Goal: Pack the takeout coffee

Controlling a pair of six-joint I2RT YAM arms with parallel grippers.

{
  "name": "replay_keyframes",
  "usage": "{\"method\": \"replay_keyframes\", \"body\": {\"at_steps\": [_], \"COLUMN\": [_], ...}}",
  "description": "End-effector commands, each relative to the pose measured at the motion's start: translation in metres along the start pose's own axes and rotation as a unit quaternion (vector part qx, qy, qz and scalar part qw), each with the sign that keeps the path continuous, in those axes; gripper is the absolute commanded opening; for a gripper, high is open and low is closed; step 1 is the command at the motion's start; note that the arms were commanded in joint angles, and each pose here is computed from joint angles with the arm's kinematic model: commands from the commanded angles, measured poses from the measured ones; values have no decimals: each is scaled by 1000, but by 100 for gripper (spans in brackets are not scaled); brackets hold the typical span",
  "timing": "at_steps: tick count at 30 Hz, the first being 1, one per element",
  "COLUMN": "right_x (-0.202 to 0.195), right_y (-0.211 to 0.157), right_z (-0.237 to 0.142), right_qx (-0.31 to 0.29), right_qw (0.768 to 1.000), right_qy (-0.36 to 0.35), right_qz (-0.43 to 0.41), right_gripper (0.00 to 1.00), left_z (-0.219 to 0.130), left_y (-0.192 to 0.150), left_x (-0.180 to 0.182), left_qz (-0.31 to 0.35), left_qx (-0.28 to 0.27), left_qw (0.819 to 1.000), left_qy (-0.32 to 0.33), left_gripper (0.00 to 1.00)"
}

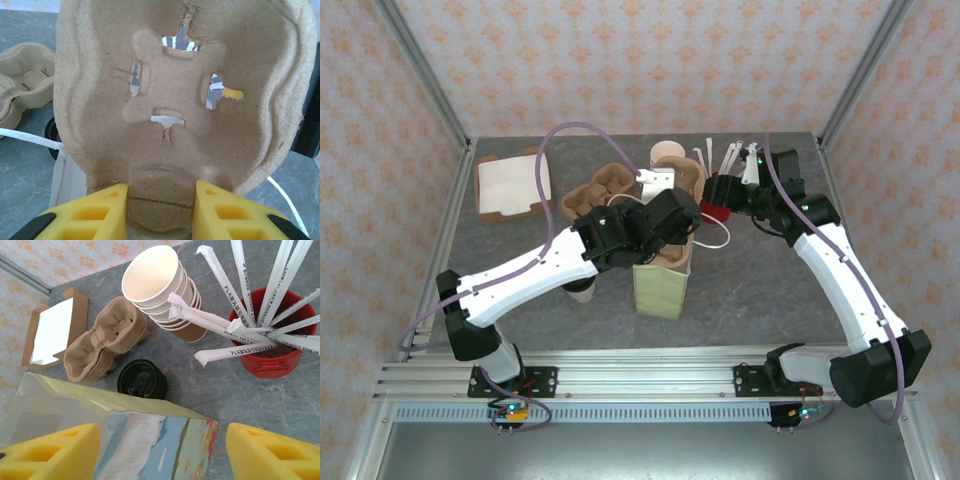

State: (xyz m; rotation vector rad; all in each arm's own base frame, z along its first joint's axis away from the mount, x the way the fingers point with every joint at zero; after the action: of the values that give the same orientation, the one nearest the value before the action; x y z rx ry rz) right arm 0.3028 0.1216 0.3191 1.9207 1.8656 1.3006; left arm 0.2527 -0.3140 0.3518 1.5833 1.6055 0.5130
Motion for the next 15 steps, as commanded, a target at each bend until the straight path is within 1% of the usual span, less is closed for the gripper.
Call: {"method": "replay_keyframes", "body": {"at_steps": [1,4,11,15], "right_x": [3,1,-1,-1], "right_y": [11,9,9,8], "right_z": [-8,-5,-8,-6], "right_qx": [-27,-21,-26,-22], "right_qw": [1000,1000,1000,1000], "right_qy": [-1,-1,-10,-11], "right_qz": [-2,0,-5,-6], "right_gripper": [68,68,68,68], "left_z": [10,11,6,7], "left_y": [2,5,13,14], "left_x": [0,-4,-3,-5], "left_qz": [-7,-12,-29,-46], "left_qx": [-18,-14,-24,-19], "left_qw": [1000,1000,999,999], "left_qy": [14,7,4,-9], "left_gripper": [32,32,32,32]}}
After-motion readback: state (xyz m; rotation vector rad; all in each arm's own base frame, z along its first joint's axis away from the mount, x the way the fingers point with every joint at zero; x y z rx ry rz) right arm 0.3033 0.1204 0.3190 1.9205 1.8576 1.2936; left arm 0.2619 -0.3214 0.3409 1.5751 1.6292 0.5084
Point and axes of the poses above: each hand's point on the last joint's axis, 136 mm out from that joint toward the fingers, its own z axis out along the fingers, its own x axis along the line the jaws close on, y = z × x, the point moved 5 cm from there along -z, back along the fingers
